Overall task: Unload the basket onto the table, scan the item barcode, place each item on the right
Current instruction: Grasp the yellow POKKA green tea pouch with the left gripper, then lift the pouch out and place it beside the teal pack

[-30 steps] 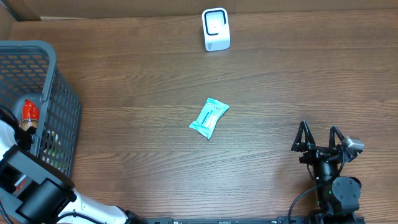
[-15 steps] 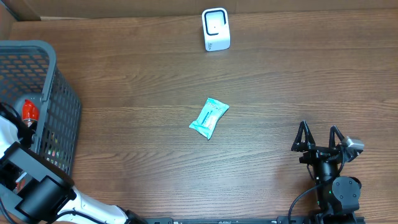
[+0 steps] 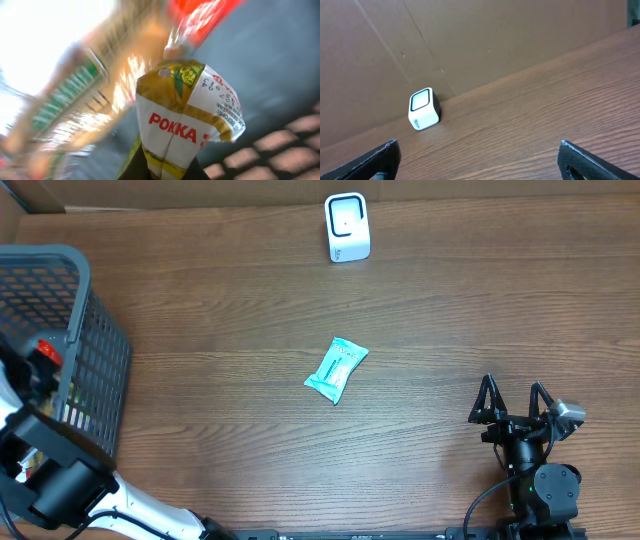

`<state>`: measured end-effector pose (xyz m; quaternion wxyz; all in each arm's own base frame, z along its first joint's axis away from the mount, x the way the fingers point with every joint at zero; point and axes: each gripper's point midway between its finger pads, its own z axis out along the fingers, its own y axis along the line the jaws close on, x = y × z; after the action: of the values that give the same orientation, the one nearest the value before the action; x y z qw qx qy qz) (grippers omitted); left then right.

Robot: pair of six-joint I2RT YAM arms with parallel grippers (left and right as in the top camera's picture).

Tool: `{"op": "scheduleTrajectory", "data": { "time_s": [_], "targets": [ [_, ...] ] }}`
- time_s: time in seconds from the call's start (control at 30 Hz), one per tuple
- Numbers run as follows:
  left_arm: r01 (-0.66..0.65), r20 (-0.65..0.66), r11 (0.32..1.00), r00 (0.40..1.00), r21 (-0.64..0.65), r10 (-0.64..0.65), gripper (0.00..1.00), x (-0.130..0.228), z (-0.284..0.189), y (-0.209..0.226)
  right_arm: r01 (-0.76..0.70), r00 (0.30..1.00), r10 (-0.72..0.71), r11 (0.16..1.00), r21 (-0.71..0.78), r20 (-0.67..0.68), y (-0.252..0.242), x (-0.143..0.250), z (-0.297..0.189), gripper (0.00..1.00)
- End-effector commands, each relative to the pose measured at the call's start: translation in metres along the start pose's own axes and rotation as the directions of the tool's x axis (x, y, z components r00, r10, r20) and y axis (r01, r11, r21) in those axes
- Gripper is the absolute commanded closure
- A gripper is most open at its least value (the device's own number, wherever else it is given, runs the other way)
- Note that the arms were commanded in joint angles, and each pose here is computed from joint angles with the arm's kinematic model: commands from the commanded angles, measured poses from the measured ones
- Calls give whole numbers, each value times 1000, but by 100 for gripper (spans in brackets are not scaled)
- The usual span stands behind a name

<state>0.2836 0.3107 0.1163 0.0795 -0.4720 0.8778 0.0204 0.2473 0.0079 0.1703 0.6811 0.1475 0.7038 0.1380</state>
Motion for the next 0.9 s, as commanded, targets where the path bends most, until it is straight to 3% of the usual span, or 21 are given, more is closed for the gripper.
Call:
{"op": "scheduleTrajectory", "data": {
  "time_s": [0.0,0.2,0.4,0.6,0.87],
  "targets": [
    [-19,227,998,974,56,6,96,-49,-81,-18,-5,1000,5,1000,6,-2,-2,3,0,0],
    [-68,450,993,893,97,17,96,-74,-188,-38,-5,1000,5,1000,6,-2,-2,3,0,0],
    [-240,573,942,817,237,64,96,-56,-261,-99,-5,1000,5,1000,6,-2,-2,3,0,0],
    [-503,616,786,760,360,205,96,15,-308,-195,-5,1000,5,1000,6,-2,-2,3,0,0],
    [-691,469,594,720,413,511,96,135,-278,-287,-5,1000,5,1000,6,-2,-2,3,0,0]
  ]
}}
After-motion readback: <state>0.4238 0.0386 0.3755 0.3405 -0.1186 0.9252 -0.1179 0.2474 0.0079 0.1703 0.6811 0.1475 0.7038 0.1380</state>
